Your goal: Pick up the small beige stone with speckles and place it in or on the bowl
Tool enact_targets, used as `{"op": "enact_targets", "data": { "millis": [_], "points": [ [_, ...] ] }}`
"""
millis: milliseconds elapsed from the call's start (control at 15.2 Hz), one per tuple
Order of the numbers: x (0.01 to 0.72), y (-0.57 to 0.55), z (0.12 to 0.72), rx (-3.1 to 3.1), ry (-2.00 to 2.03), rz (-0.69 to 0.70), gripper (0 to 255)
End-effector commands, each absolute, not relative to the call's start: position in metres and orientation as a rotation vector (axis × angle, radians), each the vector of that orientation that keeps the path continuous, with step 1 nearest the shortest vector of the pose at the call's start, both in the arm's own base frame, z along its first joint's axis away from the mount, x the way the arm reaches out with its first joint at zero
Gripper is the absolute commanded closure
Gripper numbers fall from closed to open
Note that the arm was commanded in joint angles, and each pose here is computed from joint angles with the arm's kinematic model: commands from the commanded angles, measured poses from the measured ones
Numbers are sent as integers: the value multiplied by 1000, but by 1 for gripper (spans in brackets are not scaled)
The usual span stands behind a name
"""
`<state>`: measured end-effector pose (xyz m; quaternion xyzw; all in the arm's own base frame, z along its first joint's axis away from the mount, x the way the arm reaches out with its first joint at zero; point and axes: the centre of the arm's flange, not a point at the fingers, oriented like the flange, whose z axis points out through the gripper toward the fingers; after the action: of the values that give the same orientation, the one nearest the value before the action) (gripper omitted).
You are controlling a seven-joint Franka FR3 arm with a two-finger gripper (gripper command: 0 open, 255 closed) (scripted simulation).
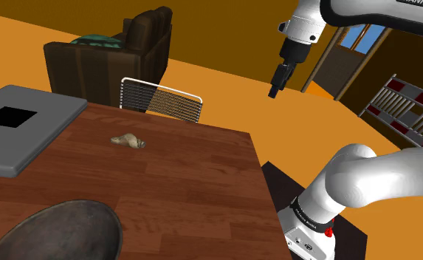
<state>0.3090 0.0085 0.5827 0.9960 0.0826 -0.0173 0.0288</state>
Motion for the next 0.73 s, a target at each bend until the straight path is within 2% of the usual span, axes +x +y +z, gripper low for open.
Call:
{"op": "enact_targets", "data": {
  "millis": [0,660],
  "points": [
    [309,9,583,3073,255,-53,0],
    [393,85,522,3082,447,-52,0]
  ]
}}
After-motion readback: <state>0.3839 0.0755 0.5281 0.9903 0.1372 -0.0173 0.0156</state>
